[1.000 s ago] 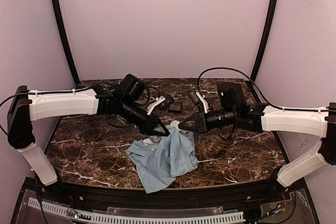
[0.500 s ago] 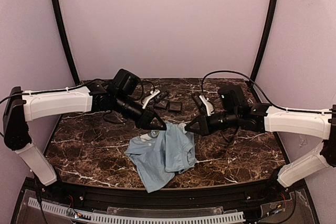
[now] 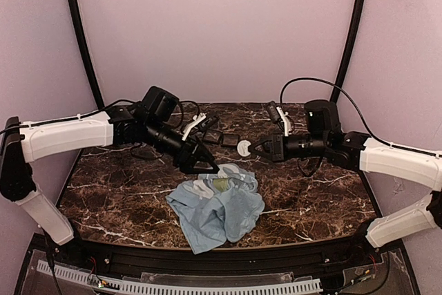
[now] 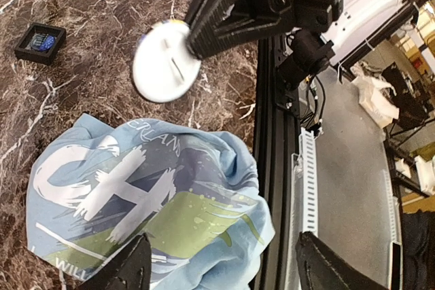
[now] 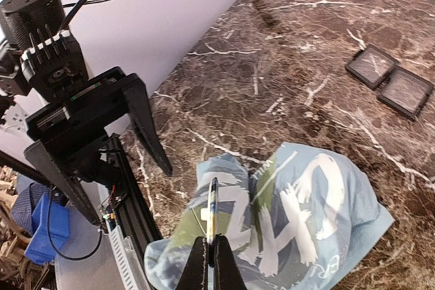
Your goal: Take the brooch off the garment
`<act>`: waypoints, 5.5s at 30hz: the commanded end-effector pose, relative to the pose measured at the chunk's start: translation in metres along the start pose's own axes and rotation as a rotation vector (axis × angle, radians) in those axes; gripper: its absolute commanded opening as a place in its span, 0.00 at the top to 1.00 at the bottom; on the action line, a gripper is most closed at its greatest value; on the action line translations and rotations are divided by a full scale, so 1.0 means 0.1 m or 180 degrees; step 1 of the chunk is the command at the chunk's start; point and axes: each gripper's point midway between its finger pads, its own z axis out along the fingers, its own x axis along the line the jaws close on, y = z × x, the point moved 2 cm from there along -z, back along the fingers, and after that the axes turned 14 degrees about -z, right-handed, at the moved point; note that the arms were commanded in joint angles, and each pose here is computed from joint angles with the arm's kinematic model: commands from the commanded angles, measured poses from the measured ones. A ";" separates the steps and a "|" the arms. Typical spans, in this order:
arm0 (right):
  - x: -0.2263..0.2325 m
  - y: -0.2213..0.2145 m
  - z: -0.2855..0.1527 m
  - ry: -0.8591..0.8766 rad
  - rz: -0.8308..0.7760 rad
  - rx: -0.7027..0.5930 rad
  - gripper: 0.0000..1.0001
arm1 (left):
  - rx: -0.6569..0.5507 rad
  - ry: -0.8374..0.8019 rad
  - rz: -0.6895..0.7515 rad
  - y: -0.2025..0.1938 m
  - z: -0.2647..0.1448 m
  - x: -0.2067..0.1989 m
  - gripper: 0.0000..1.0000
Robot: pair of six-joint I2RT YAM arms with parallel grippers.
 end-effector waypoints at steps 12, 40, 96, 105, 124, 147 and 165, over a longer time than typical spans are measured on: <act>0.74 0.18 0.15 0.1302 -0.0369 -0.0017 1.00 | -0.0210 -0.0701 -0.0102 0.17 -0.16 -0.33 0.59; 0.70 0.16 0.22 0.1146 -0.0395 -0.0011 0.67 | -0.0246 -0.0674 -0.0160 0.17 -0.13 -0.28 0.99; 0.52 0.20 0.46 0.0413 -0.0444 -0.0205 0.79 | -0.0422 -0.0785 -0.0206 0.25 -0.24 -0.26 0.99; 0.41 0.16 0.51 0.0223 -0.0344 -0.0102 0.84 | -0.0420 -0.0766 -0.0184 0.25 -0.24 -0.26 0.99; 0.19 0.07 0.61 -0.0023 -0.0118 0.0066 0.89 | -0.0411 -0.0751 -0.0162 0.24 -0.24 -0.26 0.99; 0.39 0.28 0.21 0.0595 -0.0187 -0.0430 0.52 | -0.0386 -0.0594 -0.0228 0.24 -0.21 -0.17 0.99; 0.50 0.12 0.35 0.1096 -0.0113 -0.0162 0.75 | -0.0391 -0.0637 -0.0195 0.24 -0.22 -0.20 0.99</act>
